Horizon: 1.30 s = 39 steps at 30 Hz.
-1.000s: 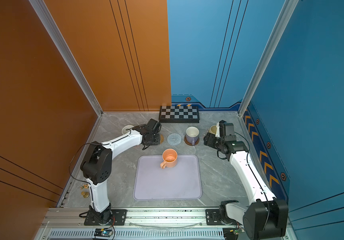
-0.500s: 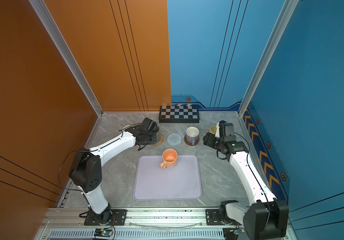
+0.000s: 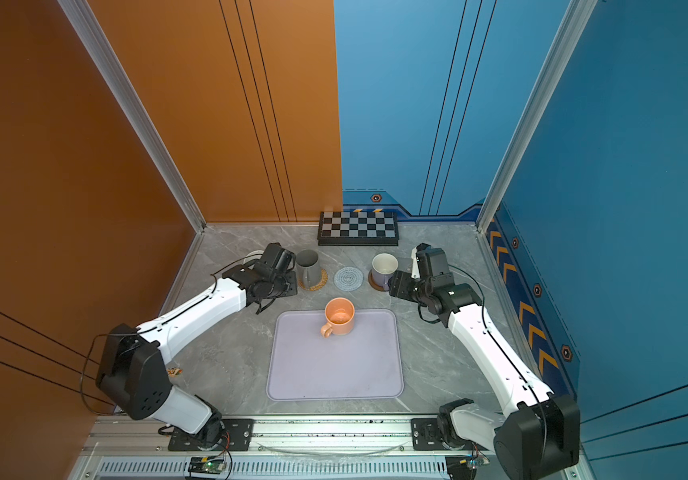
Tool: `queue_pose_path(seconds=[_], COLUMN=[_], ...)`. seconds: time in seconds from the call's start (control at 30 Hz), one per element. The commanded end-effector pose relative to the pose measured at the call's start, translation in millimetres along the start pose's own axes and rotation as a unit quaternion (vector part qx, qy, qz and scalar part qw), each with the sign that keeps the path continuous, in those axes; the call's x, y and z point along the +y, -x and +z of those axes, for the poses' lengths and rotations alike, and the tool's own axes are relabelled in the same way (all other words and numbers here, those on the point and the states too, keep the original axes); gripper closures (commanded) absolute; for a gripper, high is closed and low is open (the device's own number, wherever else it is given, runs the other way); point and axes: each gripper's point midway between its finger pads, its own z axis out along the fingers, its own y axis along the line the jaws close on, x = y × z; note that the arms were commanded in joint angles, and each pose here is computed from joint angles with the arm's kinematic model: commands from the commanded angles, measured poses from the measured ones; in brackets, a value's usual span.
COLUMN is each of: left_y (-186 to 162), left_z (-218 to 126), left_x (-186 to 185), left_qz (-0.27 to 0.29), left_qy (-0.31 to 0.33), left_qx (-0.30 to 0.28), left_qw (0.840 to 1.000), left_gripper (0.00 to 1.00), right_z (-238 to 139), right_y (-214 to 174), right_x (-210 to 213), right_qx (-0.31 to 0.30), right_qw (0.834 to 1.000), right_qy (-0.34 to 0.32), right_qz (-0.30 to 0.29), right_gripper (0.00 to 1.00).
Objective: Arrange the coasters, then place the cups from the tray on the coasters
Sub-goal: 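Open the left gripper and raise it off the grey mug, then draw back the left gripper while moving the right gripper toward the orange mug, then move the right gripper over the orange speckled mug on the tray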
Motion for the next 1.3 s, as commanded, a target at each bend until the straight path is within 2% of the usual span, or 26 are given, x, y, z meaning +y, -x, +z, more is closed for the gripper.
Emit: queue_pose_path(seconds=[0.0, 0.43, 0.67, 1.07, 1.27], left_y=[-8.9, -49.9, -60.2, -58.2, -59.8], left_z=[-9.5, -27.5, -36.5, -61.1, -66.3], left_x=[19.4, 57.0, 69.7, 83.7, 87.1], left_qz=[-0.003, -0.002, -0.007, -0.017, -0.020], left_qy=[0.023, 0.046, 0.055, 0.061, 0.057], left_qx=[-0.001, 0.013, 0.010, -0.016, -0.020], left_qw=[1.000, 0.999, 0.998, 0.998, 0.998], left_gripper=[0.70, 0.68, 0.66, 0.66, 0.66], right_z=[-10.8, -3.1, -3.9, 1.5, 9.4], right_y=[4.6, -39.2, -56.5, -95.2, -111.2], right_x=[10.8, 43.9, 54.2, 74.1, 91.8], right_qx=[-0.016, 0.005, 0.009, 0.007, 0.019], right_qw=[1.000, 0.999, 0.998, 0.999, 0.999], right_qy=[-0.007, -0.007, -0.005, -0.030, -0.031], right_qz=[-0.004, -0.050, -0.060, -0.033, -0.040], right_gripper=[0.30, 0.30, 0.30, 0.31, 0.31])
